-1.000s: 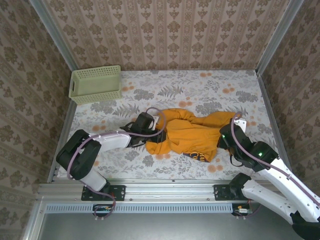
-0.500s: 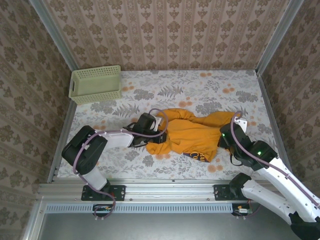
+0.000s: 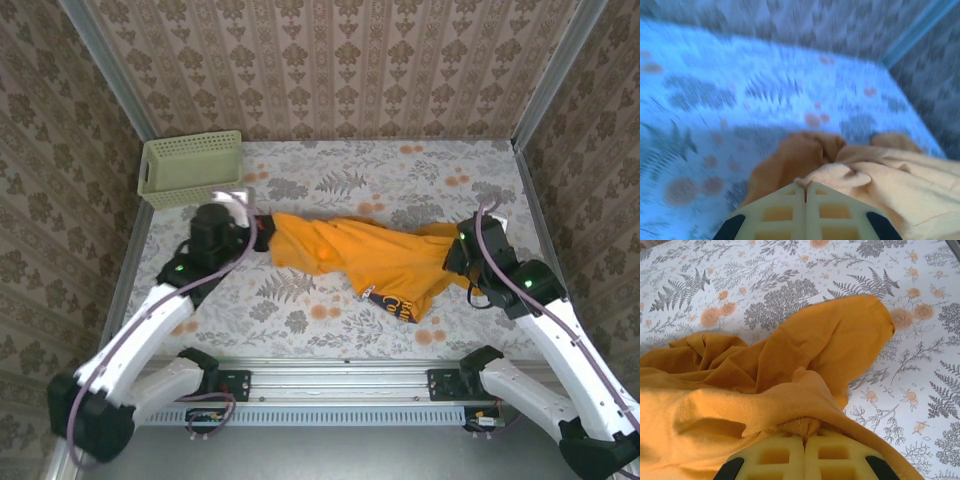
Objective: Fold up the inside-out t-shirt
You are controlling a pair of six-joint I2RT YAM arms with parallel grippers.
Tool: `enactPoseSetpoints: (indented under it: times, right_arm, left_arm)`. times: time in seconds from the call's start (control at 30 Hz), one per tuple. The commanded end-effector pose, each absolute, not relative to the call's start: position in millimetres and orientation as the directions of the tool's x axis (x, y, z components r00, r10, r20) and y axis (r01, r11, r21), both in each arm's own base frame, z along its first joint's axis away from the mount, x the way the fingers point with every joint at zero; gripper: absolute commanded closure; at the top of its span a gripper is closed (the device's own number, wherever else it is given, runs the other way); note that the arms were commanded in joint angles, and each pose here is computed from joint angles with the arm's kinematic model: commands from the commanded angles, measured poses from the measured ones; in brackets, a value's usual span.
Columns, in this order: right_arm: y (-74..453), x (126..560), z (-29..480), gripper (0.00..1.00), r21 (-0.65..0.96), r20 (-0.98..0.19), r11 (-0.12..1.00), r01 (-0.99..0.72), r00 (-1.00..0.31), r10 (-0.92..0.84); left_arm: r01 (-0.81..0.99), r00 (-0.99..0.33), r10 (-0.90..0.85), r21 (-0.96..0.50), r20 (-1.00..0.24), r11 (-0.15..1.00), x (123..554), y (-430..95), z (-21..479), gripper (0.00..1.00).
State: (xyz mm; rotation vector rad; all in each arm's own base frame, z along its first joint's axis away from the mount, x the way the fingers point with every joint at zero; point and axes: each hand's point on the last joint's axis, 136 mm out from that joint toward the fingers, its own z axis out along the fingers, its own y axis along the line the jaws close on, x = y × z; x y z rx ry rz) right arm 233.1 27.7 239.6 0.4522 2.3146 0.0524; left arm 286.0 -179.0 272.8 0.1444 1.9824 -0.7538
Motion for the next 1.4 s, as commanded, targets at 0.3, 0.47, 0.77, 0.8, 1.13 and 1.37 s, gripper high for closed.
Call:
enactPoseSetpoints:
  times: [0.3, 0.47, 0.77, 0.8, 1.13, 1.37]
  right_arm:
    - [71, 310, 221, 1.00, 0.171, -0.573, 0.974, 0.152, -0.789, 0.223]
    - [46, 293, 321, 1.00, 0.209, -0.731, 0.970, 0.125, -0.638, 0.240]
    - [41, 218, 461, 1.00, 0.315, -0.882, 0.948, -0.043, -0.382, 0.276]
    - [37, 212, 468, 1.00, 0.310, -0.891, 0.950, -0.037, -0.361, 0.276]
    - [12, 241, 500, 1.00, 0.215, -0.935, 0.971, 0.100, -0.267, 0.235]
    - [12, 376, 453, 1.00, 0.133, -0.877, 0.968, 0.211, -0.429, 0.215]
  left_arm:
    - [-0.029, -0.643, -0.321, -0.397, -0.696, 0.918, 314, -82, 245, 1.00]
    - [-0.057, -0.408, -0.377, -0.389, -0.832, 0.920, 293, -36, 345, 1.00]
    - [0.305, -0.137, -0.467, -0.486, -0.873, 0.819, 230, -67, 481, 1.00]
    - [0.332, -0.134, -0.471, -0.487, -0.872, 0.808, 226, -70, 485, 1.00]
    - [0.255, -0.271, -0.404, -0.470, -0.874, 0.845, 279, -80, 453, 1.00]
    - [0.056, -0.512, -0.344, -0.430, -0.787, 0.901, 399, -86, 362, 1.00]
